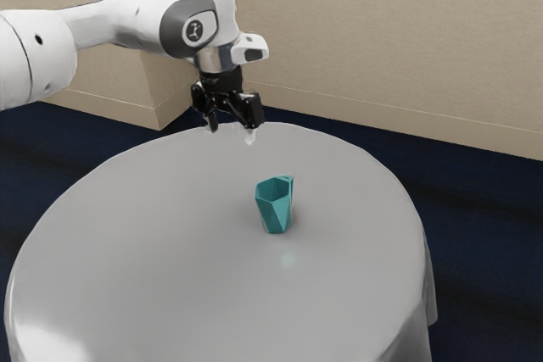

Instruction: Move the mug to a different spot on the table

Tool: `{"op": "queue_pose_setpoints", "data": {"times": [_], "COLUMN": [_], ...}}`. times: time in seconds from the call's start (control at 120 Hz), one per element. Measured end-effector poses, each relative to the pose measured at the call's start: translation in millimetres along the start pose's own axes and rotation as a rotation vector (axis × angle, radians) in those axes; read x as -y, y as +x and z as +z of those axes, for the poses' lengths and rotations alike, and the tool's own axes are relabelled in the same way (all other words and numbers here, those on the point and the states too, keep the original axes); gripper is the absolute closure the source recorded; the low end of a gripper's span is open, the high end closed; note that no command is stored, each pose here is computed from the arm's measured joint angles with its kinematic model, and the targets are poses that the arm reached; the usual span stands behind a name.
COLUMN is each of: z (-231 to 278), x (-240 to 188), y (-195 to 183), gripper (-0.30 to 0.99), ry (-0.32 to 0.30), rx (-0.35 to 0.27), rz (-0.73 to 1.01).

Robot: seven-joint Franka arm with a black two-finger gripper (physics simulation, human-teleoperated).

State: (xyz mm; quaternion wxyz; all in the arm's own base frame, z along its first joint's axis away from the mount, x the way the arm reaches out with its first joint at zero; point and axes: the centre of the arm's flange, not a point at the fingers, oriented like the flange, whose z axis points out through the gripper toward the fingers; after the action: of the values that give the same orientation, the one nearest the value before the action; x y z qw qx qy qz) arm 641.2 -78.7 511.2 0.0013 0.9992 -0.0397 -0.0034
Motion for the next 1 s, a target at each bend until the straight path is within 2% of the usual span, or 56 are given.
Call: {"op": "queue_pose_setpoints", "data": {"times": [0.108,0.317,0.542,0.658,0.833,1.0], "z": [28.0,81.8,124.8,136.9,155.9,166.0], "x": [-18.6,-37.8,-39.9,-27.2,-22.9,-13.4], "y": [27.1,70.7,81.9,94.5,113.8,116.5], "gripper": [0.00,0.00,0.00,0.00,0.00,0.00], "ry": [-0.017,-0.039,-0.043,-0.044,-0.026,-0.019], "rx": [-0.030,-0.044,-0.010,-0.017,-0.033,-0.022], "rz": [-0.017,-0.061,-0.107,-0.125,-0.069,-0.039]}}
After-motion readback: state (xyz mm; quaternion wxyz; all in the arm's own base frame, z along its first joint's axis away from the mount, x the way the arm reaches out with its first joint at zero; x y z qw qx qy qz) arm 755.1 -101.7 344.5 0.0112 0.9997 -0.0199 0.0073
